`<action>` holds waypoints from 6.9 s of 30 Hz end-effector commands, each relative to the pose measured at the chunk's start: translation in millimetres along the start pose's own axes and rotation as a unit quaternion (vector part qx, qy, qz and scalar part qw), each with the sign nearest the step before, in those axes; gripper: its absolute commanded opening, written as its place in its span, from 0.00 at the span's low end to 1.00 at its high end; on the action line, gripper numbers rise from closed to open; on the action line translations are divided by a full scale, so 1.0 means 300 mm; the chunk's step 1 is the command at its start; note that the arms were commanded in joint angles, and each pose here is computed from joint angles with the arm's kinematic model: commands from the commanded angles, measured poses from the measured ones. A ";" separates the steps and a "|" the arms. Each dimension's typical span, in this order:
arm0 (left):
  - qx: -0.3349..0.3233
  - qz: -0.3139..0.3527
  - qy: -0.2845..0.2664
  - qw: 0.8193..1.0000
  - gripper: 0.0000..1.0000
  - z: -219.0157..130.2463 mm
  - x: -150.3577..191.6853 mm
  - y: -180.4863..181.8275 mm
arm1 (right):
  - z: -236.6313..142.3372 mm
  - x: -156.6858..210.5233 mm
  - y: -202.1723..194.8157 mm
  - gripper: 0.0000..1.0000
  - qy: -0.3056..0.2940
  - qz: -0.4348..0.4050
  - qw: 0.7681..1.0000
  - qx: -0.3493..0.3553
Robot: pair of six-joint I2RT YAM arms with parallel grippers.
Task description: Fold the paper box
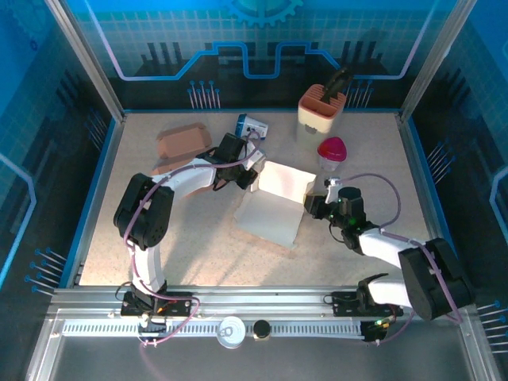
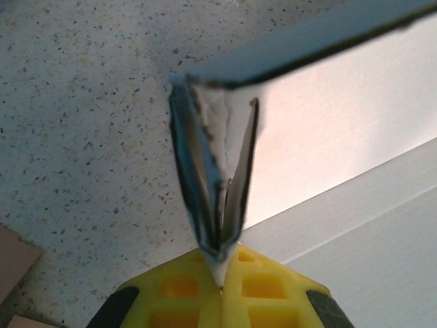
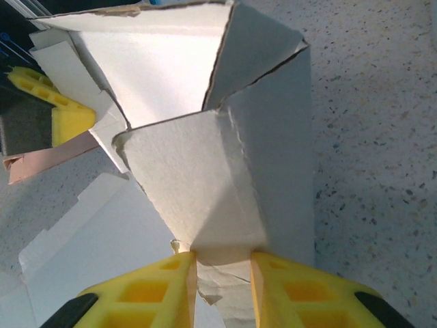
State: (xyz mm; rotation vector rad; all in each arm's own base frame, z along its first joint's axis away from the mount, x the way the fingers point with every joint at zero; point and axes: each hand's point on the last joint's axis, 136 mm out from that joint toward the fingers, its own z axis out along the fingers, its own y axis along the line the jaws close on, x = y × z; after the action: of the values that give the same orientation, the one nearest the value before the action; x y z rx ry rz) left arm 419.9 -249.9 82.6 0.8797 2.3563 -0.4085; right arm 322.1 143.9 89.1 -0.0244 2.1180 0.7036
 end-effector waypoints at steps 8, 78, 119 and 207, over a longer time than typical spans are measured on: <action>0.006 0.016 0.026 1.000 0.00 0.019 0.033 -0.017 | 0.063 -0.025 0.001 0.36 0.007 -0.004 1.000 -0.001; -0.006 -0.042 0.024 0.999 0.00 -0.001 0.057 0.004 | -0.037 -0.134 -0.040 0.26 -0.011 0.053 0.997 -0.062; 0.025 -0.072 0.047 0.996 0.00 0.010 0.061 0.032 | -0.064 -0.044 -0.026 0.38 -0.049 0.037 0.995 -0.078; -0.010 -0.071 0.052 0.996 0.00 0.021 0.068 0.051 | 0.134 -0.007 -0.006 0.30 0.030 -0.013 0.999 -0.001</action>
State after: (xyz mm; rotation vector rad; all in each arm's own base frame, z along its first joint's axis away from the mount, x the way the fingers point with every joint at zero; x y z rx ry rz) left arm 427.7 -229.6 81.0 0.7555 2.4624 -0.3935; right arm 370.5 147.6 79.1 0.0048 2.1543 0.6488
